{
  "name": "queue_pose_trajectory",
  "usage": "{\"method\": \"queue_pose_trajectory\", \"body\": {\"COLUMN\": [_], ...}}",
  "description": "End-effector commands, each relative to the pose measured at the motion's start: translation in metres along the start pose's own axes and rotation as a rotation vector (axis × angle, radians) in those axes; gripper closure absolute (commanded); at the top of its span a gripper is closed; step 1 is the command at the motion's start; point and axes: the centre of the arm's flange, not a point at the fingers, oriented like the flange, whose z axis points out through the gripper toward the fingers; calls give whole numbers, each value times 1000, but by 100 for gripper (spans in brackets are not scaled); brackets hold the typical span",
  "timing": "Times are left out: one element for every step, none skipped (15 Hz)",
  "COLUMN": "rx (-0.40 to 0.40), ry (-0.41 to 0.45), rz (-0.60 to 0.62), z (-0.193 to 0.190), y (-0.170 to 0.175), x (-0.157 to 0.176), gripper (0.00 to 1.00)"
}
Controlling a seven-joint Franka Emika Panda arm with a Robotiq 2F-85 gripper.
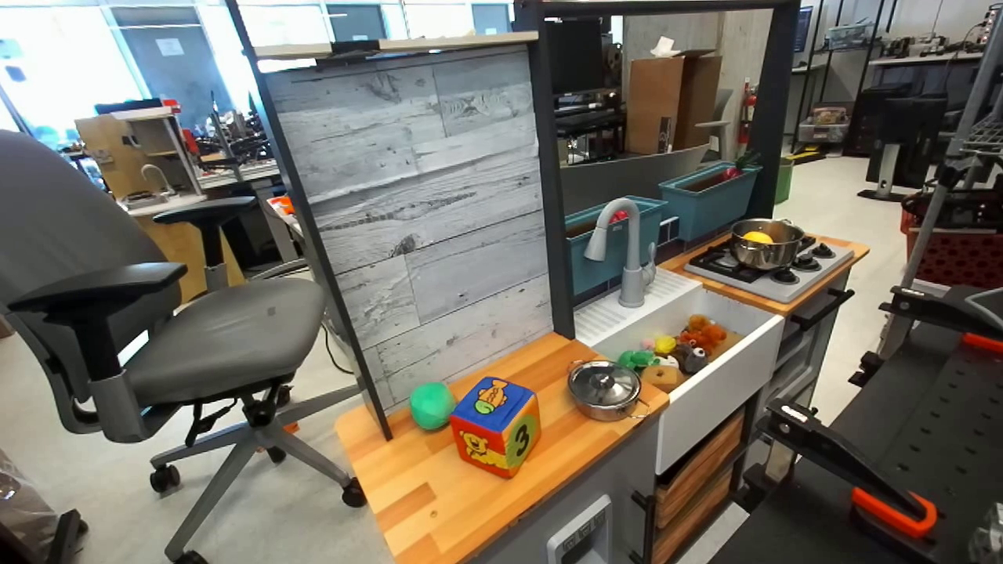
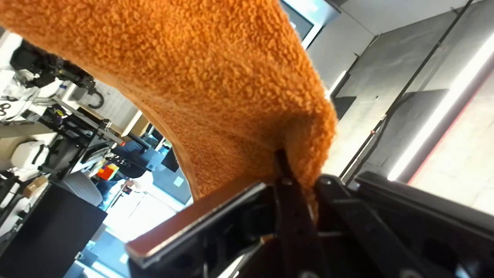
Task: Pick up the towel and put it on the rack
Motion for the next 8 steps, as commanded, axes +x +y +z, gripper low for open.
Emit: {"method": "queue_pose_trajectory", "body": {"rx": [-18,-35,-46,-62,-78,-102,-131,-157], "ry": [82,92,102,106,106,94,79,56], "rz": [61,75,90,109,127,147,164,189], "z": [63,76,86,97,107,116,124,132], "y": [9,15,21,28,36,47,59,73], "x": [38,43,46,49,51,50,47,42], "gripper": [99,99,99,99,99,99,99,99]}}
